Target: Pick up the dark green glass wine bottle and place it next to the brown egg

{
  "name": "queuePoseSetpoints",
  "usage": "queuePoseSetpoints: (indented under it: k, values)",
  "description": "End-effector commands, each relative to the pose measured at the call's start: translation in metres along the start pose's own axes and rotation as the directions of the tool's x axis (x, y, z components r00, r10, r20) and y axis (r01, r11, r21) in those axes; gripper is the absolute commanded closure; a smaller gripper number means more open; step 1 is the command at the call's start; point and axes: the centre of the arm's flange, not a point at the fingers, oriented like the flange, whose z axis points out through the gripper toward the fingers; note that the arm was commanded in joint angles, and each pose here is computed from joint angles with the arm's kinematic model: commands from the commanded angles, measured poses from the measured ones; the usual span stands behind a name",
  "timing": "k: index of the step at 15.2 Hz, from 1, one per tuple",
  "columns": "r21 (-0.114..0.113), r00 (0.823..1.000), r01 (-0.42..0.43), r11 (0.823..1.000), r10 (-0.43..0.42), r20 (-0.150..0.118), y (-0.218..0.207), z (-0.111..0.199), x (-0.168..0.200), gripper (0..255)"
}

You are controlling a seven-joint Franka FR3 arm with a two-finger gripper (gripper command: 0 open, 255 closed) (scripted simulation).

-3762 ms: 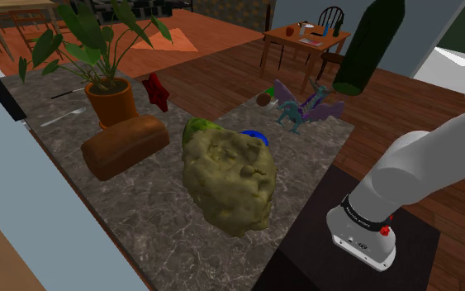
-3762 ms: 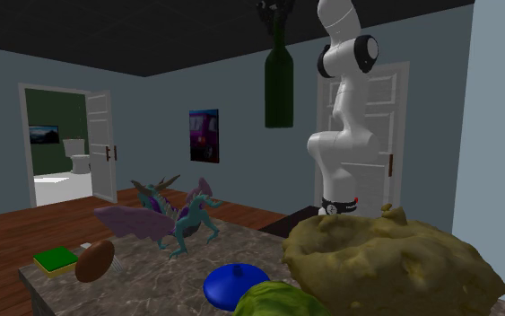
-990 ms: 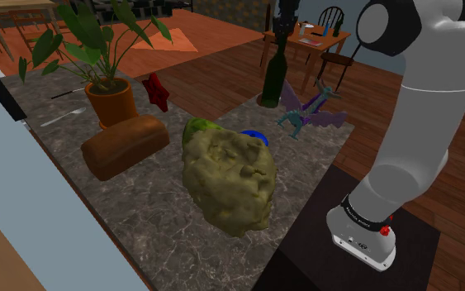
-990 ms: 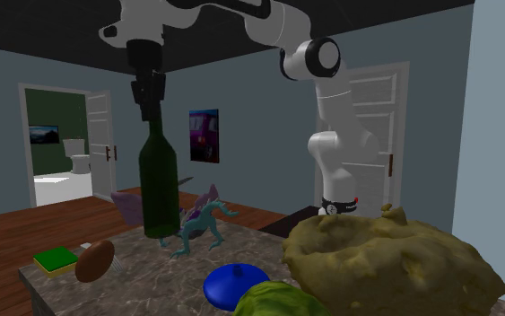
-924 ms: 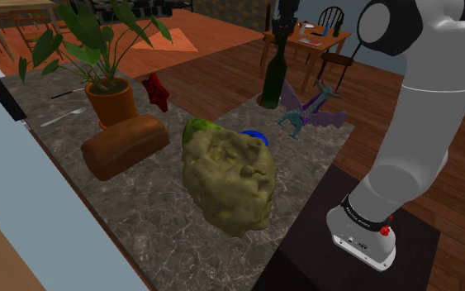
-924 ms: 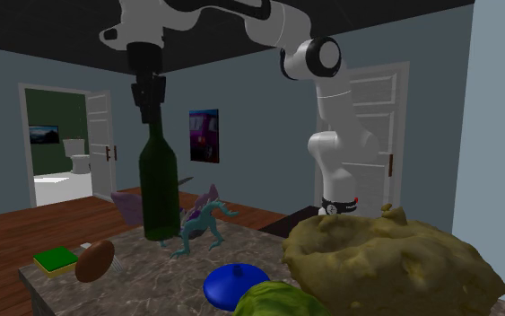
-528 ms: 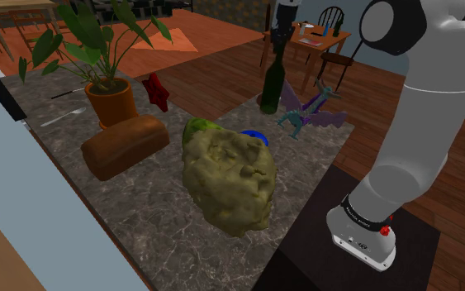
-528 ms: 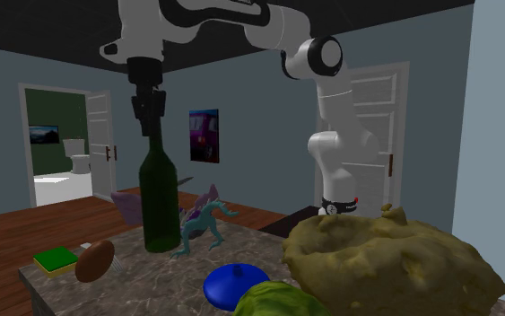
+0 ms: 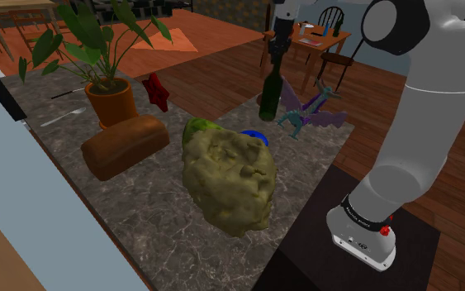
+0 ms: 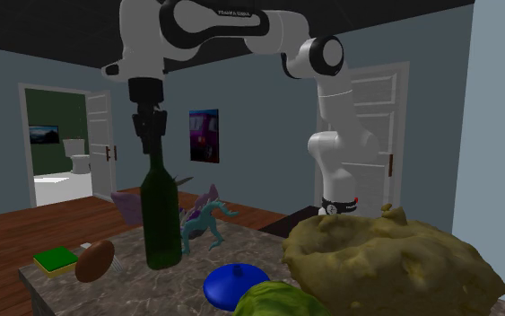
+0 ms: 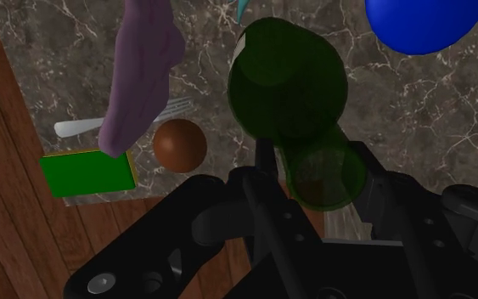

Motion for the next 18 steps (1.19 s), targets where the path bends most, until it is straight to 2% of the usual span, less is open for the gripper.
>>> queuePoseSetpoints:
  k: [1,5,12,13,18]
  values:
    - [0.0,1.0,0.0,1.0,0.0,-0.001,0.0,0.01,0.001,255]
    - [0.0,1.0,0.0,1.0,0.0,-0.001,0.0,0.028,0.001,255]
    - [0.0,1.0,0.0,1.0,0.0,-0.001,0.0,0.028,0.001,255]
    - [0.0,1.0,0.0,1.0,0.0,-0.001,0.0,0.028,0.001,0]
    - [0.0,1.0,0.0,1.0,0.0,-0.001,0.0,0.028,0.001,0]
